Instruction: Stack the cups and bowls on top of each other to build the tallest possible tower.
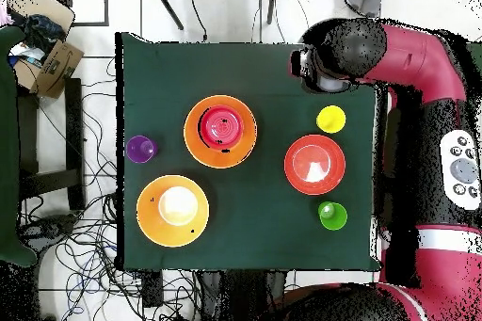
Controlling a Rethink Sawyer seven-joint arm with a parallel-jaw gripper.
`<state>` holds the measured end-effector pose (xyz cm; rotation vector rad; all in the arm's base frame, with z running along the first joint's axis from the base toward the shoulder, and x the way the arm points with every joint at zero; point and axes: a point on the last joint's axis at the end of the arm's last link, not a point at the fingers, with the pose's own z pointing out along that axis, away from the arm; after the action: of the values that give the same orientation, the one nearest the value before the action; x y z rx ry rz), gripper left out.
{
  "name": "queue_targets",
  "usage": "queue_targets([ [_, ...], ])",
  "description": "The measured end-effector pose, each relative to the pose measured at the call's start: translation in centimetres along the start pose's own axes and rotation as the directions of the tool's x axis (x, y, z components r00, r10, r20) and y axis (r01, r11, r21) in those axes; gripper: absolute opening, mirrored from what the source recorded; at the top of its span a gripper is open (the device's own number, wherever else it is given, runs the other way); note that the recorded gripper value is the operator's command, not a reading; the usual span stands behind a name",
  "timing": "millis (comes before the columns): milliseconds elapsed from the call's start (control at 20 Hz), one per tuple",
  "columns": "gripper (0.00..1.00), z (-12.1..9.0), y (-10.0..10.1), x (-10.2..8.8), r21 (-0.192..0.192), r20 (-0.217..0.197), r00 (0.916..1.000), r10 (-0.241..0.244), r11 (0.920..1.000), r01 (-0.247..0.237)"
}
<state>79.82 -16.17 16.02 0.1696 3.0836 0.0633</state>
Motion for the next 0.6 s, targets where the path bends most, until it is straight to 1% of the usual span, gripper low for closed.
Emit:
queue_targets([
  [300,1.00,0.81,-0.20,0.26,-0.001,-0.011,0.9999,0.001,1.0000,-0.001],
  [600,1.00,0.96,-0.23,0.31,0.001,-0.012,0.9999,-0.001,1.0000,0.001],
])
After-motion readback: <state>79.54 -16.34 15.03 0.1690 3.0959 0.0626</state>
